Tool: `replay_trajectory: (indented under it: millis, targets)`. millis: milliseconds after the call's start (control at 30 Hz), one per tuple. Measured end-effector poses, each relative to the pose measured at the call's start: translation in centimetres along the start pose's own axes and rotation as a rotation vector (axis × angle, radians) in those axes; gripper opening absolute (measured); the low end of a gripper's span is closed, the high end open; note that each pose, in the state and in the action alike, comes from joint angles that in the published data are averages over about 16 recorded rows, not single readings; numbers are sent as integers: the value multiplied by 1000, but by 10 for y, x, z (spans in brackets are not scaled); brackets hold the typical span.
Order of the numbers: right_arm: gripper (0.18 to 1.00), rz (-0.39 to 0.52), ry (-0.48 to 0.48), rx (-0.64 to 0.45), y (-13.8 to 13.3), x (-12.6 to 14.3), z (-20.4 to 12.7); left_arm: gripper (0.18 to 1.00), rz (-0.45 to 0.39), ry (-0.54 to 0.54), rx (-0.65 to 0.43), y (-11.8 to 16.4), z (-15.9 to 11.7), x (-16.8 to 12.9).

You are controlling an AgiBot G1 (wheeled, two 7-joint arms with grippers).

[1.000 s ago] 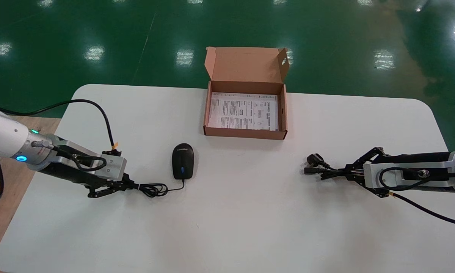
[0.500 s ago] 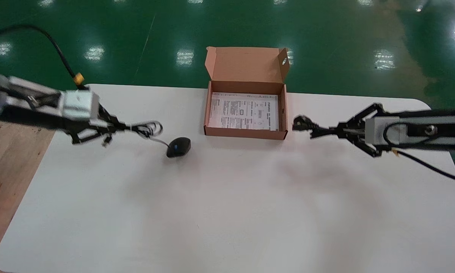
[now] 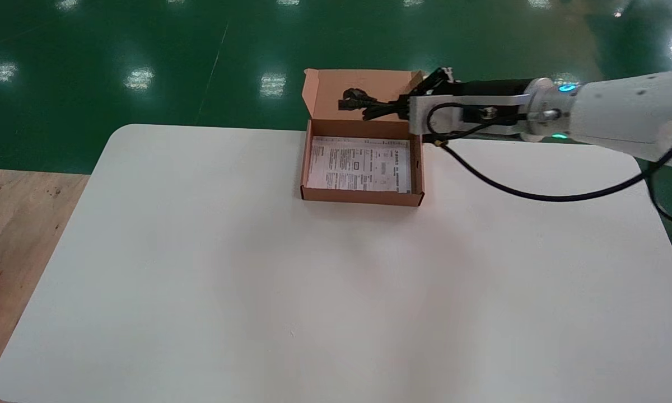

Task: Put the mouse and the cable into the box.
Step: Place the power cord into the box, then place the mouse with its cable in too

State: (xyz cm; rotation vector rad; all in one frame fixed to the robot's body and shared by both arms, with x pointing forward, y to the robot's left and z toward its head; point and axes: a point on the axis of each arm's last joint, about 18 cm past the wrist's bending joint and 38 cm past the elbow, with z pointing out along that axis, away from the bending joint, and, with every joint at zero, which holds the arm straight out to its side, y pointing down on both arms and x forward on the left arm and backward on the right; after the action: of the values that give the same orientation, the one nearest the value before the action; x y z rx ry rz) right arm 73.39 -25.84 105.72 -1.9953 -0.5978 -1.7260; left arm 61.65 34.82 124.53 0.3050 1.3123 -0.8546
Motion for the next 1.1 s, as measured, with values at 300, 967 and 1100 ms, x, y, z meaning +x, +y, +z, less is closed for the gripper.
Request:
replay_trajectory:
  millis: [300, 967, 1100]
  targets:
    - [211, -3, -26, -10, -24, -26, 49, 224, 51, -94, 123, -29, 11, -17]
    - [214, 46, -93, -3, -40, -63, 74, 223, 75, -27, 63, -22, 5, -16]
    - [222, 46, -92, -10, -41, -63, 75, 223, 78, 26, 42, -20, 9, -7]
